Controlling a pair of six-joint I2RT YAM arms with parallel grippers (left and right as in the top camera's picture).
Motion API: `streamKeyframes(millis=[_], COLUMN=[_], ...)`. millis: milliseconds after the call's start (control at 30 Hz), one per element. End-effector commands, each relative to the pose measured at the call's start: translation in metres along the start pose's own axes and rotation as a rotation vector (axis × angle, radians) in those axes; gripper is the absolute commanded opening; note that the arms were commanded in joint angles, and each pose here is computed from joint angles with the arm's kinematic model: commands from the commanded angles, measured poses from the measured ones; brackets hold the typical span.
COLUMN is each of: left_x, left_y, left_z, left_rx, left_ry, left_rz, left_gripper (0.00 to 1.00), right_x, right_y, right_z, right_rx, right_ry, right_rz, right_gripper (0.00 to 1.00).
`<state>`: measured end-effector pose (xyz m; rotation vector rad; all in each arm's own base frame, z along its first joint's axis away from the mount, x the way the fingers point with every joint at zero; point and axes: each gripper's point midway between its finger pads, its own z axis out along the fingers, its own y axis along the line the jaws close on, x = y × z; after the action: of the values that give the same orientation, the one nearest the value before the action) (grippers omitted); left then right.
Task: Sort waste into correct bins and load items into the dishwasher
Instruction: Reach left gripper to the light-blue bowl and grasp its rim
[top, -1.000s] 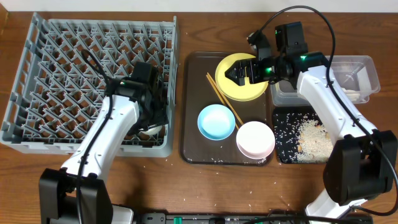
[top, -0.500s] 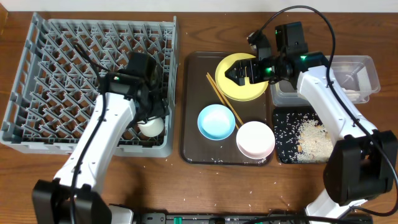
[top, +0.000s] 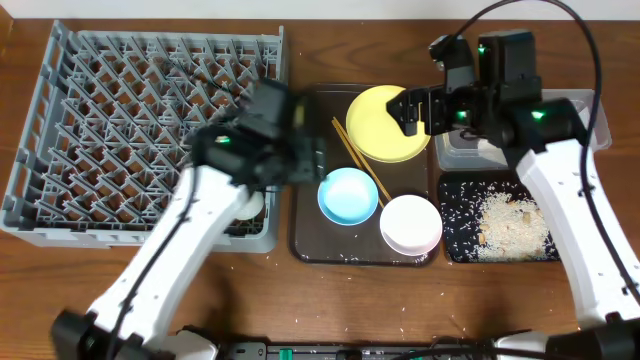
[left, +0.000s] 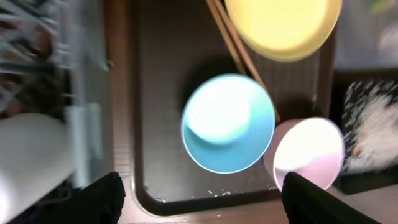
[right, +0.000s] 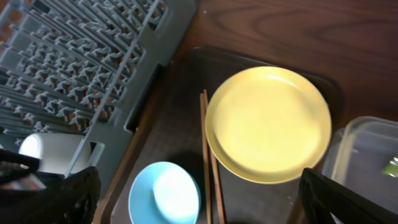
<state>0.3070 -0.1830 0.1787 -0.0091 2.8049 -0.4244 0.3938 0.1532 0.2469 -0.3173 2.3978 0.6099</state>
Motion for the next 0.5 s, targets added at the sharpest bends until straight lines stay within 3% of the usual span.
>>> streamKeyframes(millis=[0, 233, 467], left_x=[0.01, 0.024, 0.028], left_y=[0.004, 0.019, 0.024], left_z=[0.037, 0.099, 0.137], left_rx=[-0.075, -0.151, -0.16], left_ry=[0.087, 0.227, 0.274], left_rz=[0.031, 0.032, 0.055], left_gripper=[0.8, 0.8, 0.77], right_x=[0.0, 0.003, 0.002], right_y=[-0.011, -0.014, -0.014], right_z=[-0.001, -0.001, -0.001], right_rx=[0.061, 0.077, 0.078], right_ry=[0.006, 0.015, 0.014], right_rz=[0.036, 0.045, 0.044], right_gripper=[0.99, 0.99, 0.99])
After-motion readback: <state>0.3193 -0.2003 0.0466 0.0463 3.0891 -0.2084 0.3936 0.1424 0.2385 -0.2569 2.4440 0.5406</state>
